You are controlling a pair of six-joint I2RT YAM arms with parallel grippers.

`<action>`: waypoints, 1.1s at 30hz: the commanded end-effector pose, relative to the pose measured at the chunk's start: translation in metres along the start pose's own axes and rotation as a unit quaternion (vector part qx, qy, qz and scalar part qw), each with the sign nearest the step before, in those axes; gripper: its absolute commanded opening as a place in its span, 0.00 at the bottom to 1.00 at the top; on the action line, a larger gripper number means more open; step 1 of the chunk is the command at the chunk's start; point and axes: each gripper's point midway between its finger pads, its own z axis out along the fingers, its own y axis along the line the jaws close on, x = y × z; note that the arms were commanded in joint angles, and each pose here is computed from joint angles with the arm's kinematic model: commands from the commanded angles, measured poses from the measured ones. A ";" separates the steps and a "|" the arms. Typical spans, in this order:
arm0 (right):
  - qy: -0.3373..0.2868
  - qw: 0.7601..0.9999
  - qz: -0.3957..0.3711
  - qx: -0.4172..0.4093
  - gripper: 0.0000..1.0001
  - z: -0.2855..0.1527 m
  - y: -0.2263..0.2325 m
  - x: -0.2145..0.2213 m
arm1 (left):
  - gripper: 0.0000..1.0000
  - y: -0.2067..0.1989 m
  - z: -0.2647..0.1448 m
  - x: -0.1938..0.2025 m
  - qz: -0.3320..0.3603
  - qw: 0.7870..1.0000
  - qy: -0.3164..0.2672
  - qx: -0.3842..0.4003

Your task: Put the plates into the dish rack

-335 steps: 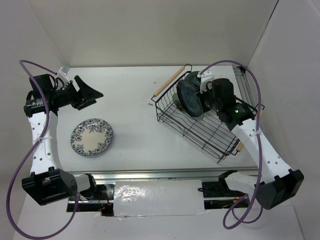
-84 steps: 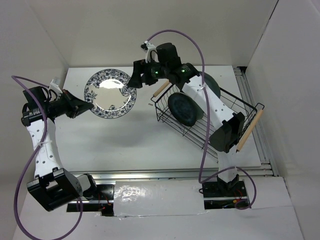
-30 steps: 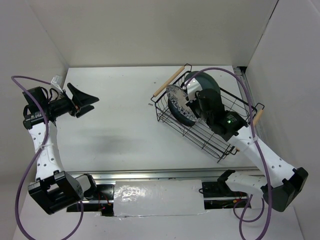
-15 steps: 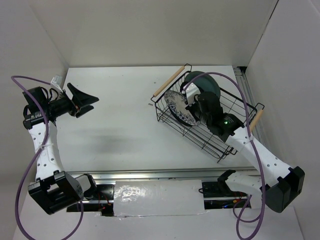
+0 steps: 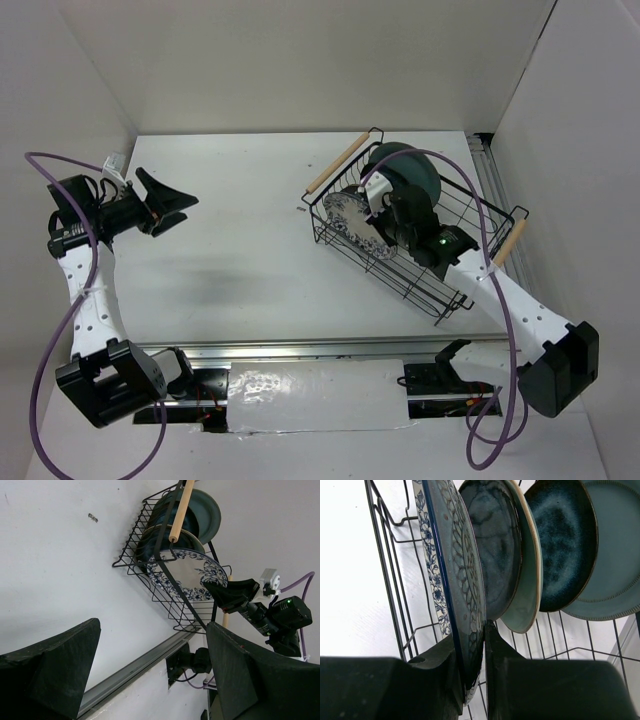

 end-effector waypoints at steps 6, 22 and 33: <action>-0.093 0.995 0.015 0.031 0.00 0.006 -0.019 -0.047 | 0.98 0.003 0.001 -0.004 0.022 1.000 -0.005 -0.004; -0.050 0.998 0.038 0.027 0.40 0.019 -0.016 -0.033 | 0.99 0.003 0.001 -0.003 0.023 1.000 -0.006 -0.005; -0.110 0.991 0.063 0.033 0.66 -0.024 -0.023 -0.070 | 0.99 0.003 0.000 -0.002 0.023 1.000 -0.006 -0.005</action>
